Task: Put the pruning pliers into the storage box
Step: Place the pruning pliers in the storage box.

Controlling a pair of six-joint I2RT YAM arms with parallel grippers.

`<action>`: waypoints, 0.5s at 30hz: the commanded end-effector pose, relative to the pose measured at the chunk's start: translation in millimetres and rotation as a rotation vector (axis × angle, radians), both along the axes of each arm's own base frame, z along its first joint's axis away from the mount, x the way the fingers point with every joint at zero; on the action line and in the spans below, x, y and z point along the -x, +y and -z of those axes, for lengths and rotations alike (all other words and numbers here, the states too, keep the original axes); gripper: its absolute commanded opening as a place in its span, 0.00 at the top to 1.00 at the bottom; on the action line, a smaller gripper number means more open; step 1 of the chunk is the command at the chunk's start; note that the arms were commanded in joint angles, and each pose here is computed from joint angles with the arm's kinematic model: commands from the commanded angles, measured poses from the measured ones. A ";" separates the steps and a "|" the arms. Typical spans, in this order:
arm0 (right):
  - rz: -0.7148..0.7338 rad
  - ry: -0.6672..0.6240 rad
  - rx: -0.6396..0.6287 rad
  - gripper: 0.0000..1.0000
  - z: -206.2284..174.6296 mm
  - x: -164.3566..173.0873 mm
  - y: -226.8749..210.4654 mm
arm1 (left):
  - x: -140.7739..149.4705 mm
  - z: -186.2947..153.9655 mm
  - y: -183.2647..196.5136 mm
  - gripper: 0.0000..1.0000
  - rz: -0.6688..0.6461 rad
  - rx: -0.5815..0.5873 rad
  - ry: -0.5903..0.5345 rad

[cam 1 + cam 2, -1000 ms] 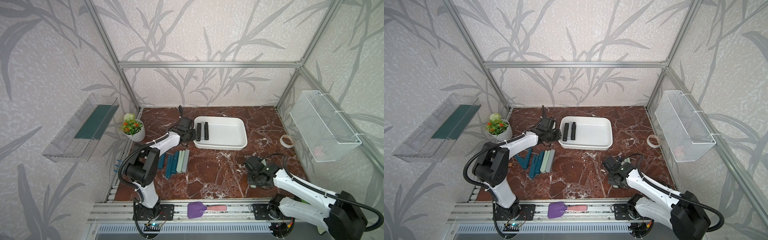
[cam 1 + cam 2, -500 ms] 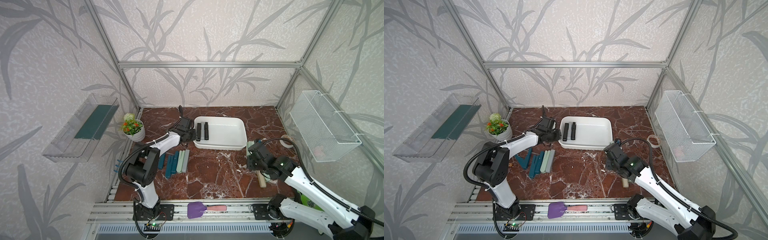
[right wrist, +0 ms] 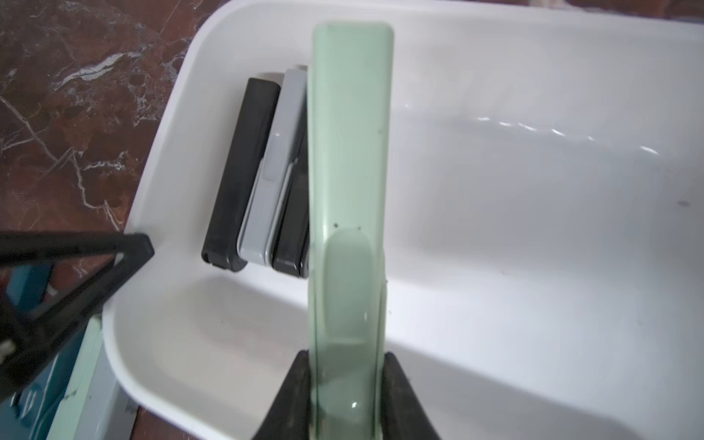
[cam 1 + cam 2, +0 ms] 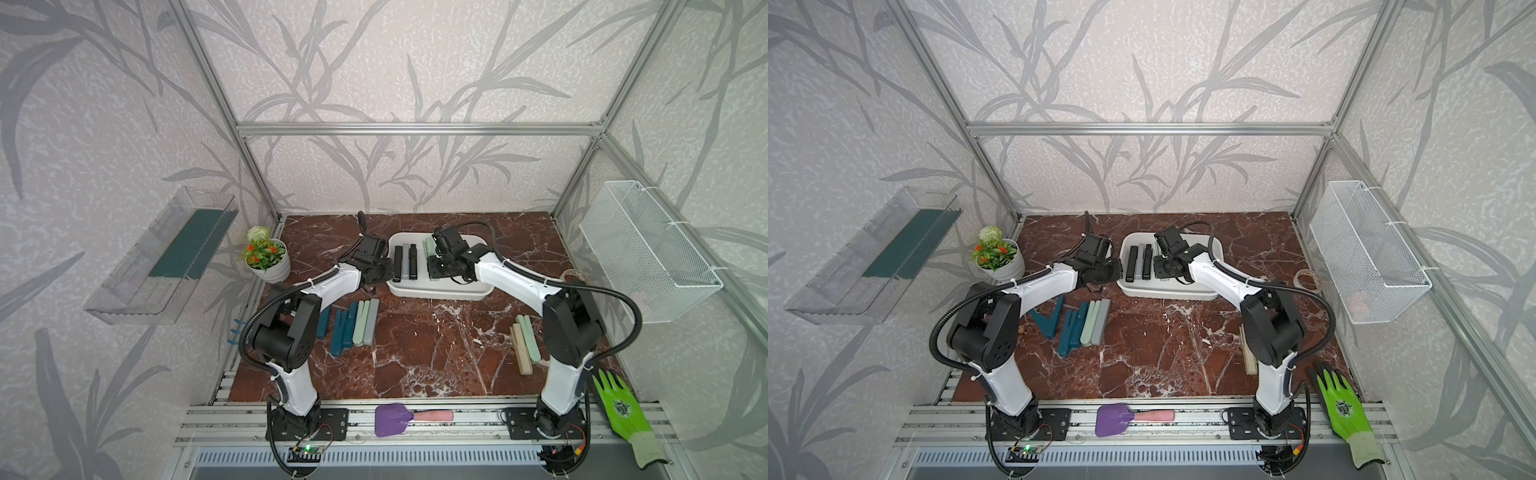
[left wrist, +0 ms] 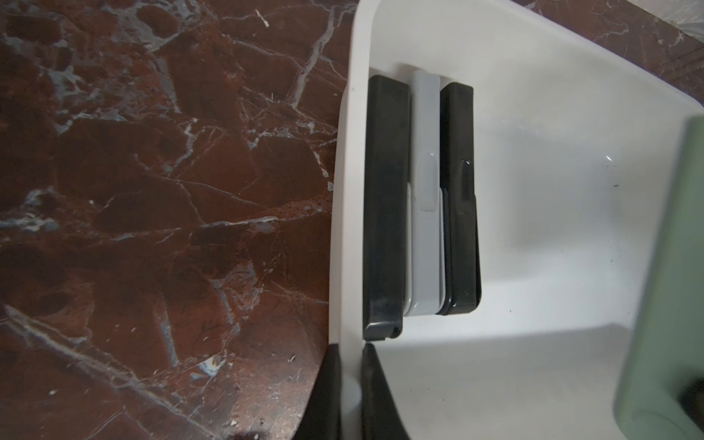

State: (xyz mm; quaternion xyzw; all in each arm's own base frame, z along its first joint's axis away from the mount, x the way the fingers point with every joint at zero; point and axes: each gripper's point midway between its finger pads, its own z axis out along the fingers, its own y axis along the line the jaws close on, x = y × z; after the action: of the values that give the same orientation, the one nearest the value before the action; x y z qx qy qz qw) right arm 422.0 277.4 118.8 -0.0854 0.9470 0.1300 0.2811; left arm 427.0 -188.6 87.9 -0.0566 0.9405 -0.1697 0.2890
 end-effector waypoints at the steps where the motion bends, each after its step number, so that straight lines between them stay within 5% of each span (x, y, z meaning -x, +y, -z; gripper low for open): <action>1: -0.053 -0.019 -0.023 0.84 -5.6 -19.4 14.0 | -5.7 -23.1 1.5 0.90 -0.026 0.014 -0.075; 15: 0.108 0.069 -0.042 0.84 39.8 -47.1 10.8 | -6.3 -25.2 -2.0 0.90 -0.021 0.032 -0.074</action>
State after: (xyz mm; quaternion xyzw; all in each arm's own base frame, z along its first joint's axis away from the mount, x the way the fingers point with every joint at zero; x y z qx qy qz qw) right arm 460.4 283.3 72.9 -0.0441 0.9586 0.1329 0.2481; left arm 426.2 -187.6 85.3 -0.0601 0.9404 -0.1688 0.2891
